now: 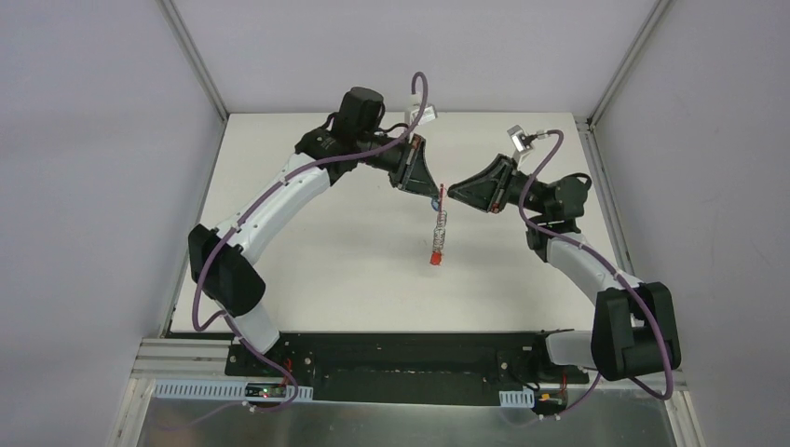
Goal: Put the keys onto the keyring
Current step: Adjust the key on the keyring.
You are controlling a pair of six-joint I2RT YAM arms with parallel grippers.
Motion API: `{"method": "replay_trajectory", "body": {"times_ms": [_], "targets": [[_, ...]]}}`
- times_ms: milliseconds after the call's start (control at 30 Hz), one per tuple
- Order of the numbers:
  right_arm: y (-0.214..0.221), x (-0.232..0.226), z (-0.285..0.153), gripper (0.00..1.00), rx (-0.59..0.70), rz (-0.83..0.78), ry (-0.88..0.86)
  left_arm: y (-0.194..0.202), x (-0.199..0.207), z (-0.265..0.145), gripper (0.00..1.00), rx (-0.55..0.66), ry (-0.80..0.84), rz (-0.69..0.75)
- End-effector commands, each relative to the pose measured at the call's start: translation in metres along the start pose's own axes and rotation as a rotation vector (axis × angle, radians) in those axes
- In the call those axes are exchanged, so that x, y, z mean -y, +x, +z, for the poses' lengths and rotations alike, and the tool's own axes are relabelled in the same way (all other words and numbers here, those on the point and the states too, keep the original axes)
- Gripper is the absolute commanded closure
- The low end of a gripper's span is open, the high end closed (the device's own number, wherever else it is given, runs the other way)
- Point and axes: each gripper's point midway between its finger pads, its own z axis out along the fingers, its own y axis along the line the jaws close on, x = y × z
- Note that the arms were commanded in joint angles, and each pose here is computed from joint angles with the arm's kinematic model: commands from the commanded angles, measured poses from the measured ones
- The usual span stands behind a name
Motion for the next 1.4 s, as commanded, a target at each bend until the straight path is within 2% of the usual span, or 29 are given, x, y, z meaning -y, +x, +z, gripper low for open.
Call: {"method": "replay_trajectory", "body": {"times_ms": [0,100,200,400,667,1100,1200,1300,1367], "targets": [[-0.003,-0.021,-0.003,0.70,-0.062,-0.212,-0.060,0.034,0.010,-0.019,1.00,-0.190,-0.095,0.171],[0.001,-0.024,-0.004,0.60,-0.098,-0.250,-0.078,0.047,0.011,-0.023,1.00,-0.302,-0.152,0.237],[0.005,-0.029,-0.004,0.55,-0.128,-0.277,-0.104,0.058,0.016,-0.025,1.00,-0.385,-0.181,0.260],[0.016,-0.039,-0.002,0.52,-0.177,-0.288,-0.151,0.054,0.021,-0.016,1.00,-0.389,-0.200,0.254],[0.038,-0.040,0.003,0.53,-0.253,-0.268,-0.192,0.048,0.025,-0.008,1.00,-0.366,-0.186,0.238],[0.048,-0.034,0.011,0.75,-0.278,-0.228,-0.186,0.047,0.028,0.000,1.00,-0.350,-0.144,0.215],[0.049,-0.036,0.012,0.85,-0.284,-0.222,-0.193,0.048,0.027,0.001,1.00,-0.352,-0.145,0.210],[0.050,-0.038,0.012,1.00,-0.293,-0.221,-0.203,0.048,0.024,0.001,1.00,-0.351,-0.152,0.210],[0.049,-0.040,0.012,1.00,-0.294,-0.224,-0.210,0.046,0.023,0.001,1.00,-0.344,-0.157,0.216]]}}
